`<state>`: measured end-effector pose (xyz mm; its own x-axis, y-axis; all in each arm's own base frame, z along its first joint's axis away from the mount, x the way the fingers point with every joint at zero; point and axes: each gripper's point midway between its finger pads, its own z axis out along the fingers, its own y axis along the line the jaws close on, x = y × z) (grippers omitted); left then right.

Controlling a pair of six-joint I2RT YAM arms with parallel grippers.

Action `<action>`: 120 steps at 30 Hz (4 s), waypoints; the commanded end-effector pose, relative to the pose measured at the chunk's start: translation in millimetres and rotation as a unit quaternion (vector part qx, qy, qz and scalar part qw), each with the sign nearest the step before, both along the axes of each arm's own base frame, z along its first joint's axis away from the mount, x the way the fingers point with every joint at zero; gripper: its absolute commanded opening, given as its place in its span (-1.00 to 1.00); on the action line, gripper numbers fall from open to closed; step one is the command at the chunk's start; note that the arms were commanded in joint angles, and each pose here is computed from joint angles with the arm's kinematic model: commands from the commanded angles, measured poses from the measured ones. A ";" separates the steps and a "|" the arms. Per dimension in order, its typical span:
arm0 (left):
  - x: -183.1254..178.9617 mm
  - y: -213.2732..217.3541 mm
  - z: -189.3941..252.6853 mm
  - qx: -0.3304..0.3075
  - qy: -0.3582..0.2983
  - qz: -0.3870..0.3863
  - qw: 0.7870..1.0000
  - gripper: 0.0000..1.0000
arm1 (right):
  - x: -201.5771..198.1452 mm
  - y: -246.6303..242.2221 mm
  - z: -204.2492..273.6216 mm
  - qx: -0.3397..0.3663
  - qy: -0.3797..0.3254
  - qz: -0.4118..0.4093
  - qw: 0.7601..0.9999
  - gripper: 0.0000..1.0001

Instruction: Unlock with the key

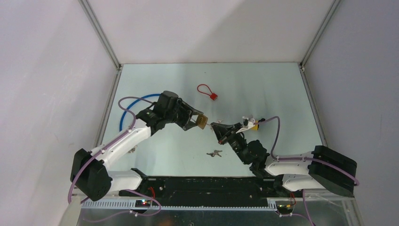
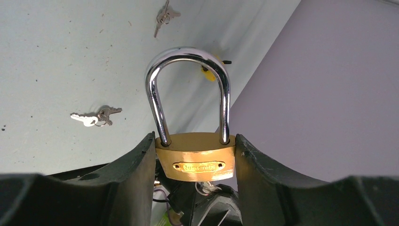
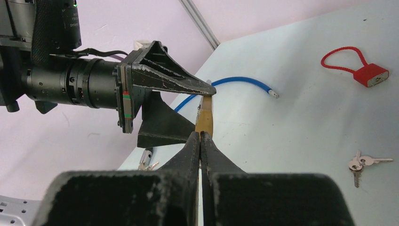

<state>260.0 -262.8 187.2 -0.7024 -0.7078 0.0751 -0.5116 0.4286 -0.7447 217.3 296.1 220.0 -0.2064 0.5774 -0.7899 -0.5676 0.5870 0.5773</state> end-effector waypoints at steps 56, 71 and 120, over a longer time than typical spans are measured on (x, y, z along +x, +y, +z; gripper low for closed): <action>-3.7 -18.3 71.5 -0.175 -0.069 0.007 0.982 -1.00 | -1.9 34.9 -24.7 0.007 -0.013 0.045 0.999 -1.00; -7.8 -13.5 68.3 -0.145 -0.109 -0.014 0.983 -1.00 | 15.2 12.8 -12.6 0.030 0.009 0.037 0.999 -1.00; -15.9 -17.0 112.2 -0.116 -0.284 -0.075 0.949 -1.00 | 32.1 42.0 -19.1 0.186 0.378 0.166 0.892 -1.00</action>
<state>274.1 -247.4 221.9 -0.6677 -0.7227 -0.1785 -0.2143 0.4163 -0.8836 251.9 324.5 223.8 -0.7013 0.6301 -0.3333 -0.2770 0.1900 0.9419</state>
